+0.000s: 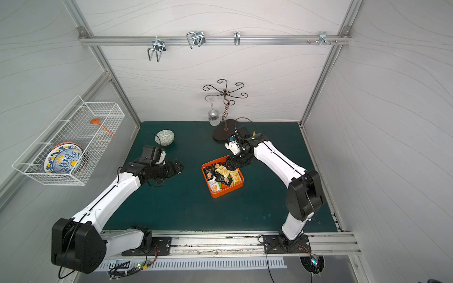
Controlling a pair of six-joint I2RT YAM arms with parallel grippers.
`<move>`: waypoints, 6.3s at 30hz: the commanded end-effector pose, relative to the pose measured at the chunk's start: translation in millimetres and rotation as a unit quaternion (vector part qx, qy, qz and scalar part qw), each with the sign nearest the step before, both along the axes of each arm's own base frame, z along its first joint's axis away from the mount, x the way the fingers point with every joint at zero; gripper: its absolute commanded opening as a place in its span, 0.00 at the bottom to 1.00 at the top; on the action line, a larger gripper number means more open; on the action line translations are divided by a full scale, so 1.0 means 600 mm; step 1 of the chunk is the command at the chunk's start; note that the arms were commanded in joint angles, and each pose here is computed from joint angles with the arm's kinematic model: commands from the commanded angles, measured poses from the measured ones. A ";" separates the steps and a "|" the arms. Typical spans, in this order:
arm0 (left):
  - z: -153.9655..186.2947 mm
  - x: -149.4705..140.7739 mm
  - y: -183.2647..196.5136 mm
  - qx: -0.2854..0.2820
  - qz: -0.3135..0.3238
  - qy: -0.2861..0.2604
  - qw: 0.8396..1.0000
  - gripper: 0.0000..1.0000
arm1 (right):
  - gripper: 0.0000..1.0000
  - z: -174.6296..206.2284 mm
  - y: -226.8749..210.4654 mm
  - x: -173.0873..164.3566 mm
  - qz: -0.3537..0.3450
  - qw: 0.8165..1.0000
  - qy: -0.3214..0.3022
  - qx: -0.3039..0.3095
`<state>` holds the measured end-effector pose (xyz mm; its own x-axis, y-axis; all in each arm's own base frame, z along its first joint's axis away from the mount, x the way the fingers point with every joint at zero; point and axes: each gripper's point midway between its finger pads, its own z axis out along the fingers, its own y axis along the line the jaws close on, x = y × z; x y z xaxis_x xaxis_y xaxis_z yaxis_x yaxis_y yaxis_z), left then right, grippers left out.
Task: Take the cookies out of the storage box
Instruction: Pick up the cookie from the storage box, then place the cookie at the center of the board, then pick up the cookie from the storage box.
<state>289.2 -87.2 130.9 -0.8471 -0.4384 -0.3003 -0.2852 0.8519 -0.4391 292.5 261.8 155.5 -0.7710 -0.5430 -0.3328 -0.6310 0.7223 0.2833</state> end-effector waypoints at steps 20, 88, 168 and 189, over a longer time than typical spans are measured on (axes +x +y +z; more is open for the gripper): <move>0.001 -0.042 -0.021 -0.043 -0.011 0.049 0.998 0.99 | 0.80 -0.126 0.089 0.060 0.127 0.984 -0.051 -0.109; 0.028 0.028 -0.099 -0.078 -0.069 0.042 0.994 0.99 | 0.35 -0.044 -0.191 0.138 -0.215 0.971 -0.011 -0.102; -0.029 -0.025 -0.079 -0.068 -0.061 0.084 0.992 0.99 | 0.62 -0.046 0.019 -0.046 0.080 0.996 -0.026 -0.039; -0.026 -0.056 -0.024 -0.063 -0.016 0.090 0.994 0.99 | 0.65 -0.153 0.078 -0.015 0.127 0.987 -0.029 -0.095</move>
